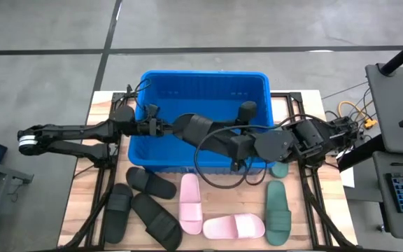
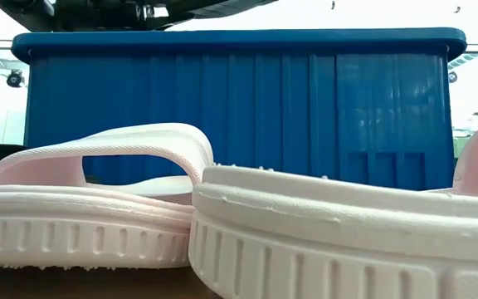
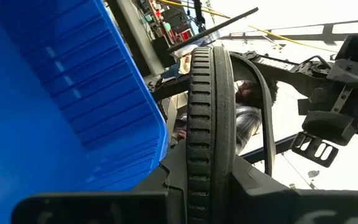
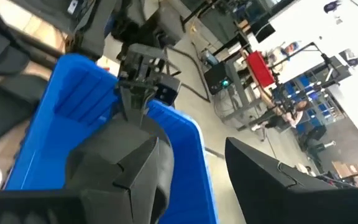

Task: Pick and place slides into bin
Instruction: Put the black slide into the blue bin

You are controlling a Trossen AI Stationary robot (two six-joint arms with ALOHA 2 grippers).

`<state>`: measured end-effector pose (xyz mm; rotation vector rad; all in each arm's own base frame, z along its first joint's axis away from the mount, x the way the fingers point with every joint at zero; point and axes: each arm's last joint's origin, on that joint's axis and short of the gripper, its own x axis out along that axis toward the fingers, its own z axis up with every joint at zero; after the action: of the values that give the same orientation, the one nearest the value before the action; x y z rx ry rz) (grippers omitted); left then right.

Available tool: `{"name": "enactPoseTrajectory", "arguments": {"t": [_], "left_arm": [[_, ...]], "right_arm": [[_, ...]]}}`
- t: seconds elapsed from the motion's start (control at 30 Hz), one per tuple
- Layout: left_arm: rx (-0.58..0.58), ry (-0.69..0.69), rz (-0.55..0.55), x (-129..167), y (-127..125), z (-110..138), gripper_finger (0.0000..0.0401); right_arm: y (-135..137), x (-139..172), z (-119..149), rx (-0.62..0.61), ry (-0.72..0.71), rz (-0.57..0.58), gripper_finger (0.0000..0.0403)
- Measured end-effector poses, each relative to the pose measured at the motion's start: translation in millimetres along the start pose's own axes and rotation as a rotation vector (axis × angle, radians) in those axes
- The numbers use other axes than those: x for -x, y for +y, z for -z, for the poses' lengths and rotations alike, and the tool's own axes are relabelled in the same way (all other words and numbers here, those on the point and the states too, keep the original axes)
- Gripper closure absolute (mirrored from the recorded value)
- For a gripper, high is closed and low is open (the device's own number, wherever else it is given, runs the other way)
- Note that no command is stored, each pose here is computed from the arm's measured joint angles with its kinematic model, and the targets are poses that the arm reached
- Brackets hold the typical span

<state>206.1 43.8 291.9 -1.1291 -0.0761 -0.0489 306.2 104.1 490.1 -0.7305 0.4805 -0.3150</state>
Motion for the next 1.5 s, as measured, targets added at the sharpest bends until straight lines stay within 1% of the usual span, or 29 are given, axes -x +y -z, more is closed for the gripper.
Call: {"name": "enactPoseTrajectory", "arguments": {"t": [0.17,0.37,0.47,0.63,0.77,0.9,1.2,1.4,1.5], "left_arm": [[0.021,0.001,-0.003,-0.2,0.6,0.1,0.0374],[0.022,0.003,-0.003,-0.2,0.9,0.2,0.0374],[0.018,0.007,-0.005,-0.6,1.6,0.5,0.0374],[0.017,0.014,-0.012,-1.9,3.6,1.2,0.0374],[0.021,0.020,-0.028,-4.6,7.3,2.1,0.0374],[0.027,0.033,-0.049,-8.8,12.8,3.5,0.0374],[0.040,0.053,-0.083,-15.8,21.2,5.5,0.0374],[0.039,0.067,-0.061,-18.4,17.7,3.9,0.0374],[0.038,0.072,-0.053,-19.5,16.4,3.3,0.0374]], "right_arm": [[2.4,0.0,4.1,0.031,0.029,-0.026,0.0230],[6.2,1.0,5.6,0.026,0.000,-0.149,0.0230],[7.0,1.0,6.2,0.033,0.002,-0.160,0.0230],[9.1,1.3,11.8,0.074,0.044,-0.187,0.0230],[9.4,-1.5,16.7,0.066,0.055,-0.274,0.0230],[7.9,-3.3,18.1,0.066,0.064,-0.272,0.0230],[8.5,-3.1,18.9,0.142,0.061,-0.277,0.0230],[10.0,-2.4,23.2,0.156,0.096,-0.298,0.0230],[11.7,-3.1,23.1,0.153,0.088,-0.323,0.0230]]}}
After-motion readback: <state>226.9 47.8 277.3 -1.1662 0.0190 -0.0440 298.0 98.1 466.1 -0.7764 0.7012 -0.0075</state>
